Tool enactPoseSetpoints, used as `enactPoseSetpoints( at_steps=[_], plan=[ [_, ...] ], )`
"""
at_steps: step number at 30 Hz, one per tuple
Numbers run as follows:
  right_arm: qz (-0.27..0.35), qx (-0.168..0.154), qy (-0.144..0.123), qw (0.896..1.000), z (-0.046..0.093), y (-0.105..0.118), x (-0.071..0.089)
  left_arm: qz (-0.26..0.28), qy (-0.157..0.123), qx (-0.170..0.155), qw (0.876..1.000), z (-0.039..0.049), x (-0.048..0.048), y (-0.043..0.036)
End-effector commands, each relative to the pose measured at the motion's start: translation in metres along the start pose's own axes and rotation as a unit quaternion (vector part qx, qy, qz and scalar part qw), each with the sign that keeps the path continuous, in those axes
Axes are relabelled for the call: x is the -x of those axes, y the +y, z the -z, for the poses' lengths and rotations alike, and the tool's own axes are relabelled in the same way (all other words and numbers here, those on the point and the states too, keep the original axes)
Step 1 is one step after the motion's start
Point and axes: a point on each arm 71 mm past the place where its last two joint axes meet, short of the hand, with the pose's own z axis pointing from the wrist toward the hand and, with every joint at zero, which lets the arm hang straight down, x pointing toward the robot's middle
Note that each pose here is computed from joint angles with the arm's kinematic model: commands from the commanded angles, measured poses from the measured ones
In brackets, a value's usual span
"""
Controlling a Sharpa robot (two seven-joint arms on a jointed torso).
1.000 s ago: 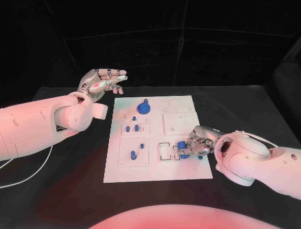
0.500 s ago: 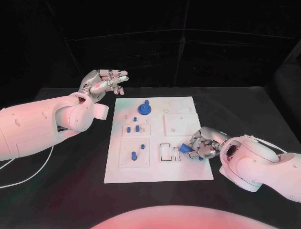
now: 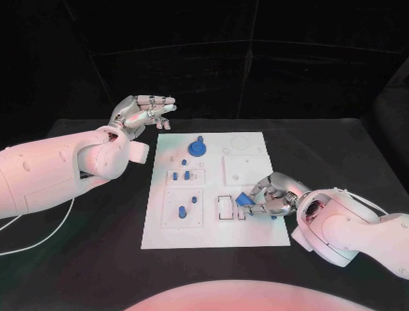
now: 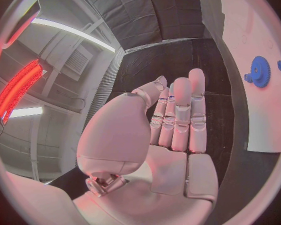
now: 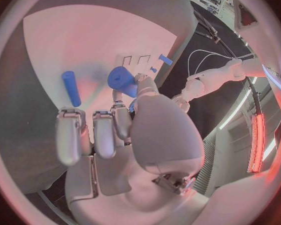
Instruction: Assemble the parts on the task board
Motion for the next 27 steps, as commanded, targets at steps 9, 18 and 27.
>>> enactPoseSetpoints(
  at_steps=[9,18,27],
  plan=[
    [-0.014,0.015,0.028,0.999,-0.013,0.017,-0.014,0.004,0.008,-0.002,1.0,-0.0007,-0.0028,-0.0009],
    [0.006,0.003,0.049,0.999,-0.019,0.021,-0.021,0.005,0.009,-0.002,1.0,-0.0006,-0.0029,-0.001],
    [0.009,-0.005,0.038,0.999,-0.022,0.023,-0.022,0.005,0.009,-0.001,1.0,-0.0005,-0.0032,-0.001]
  ],
)
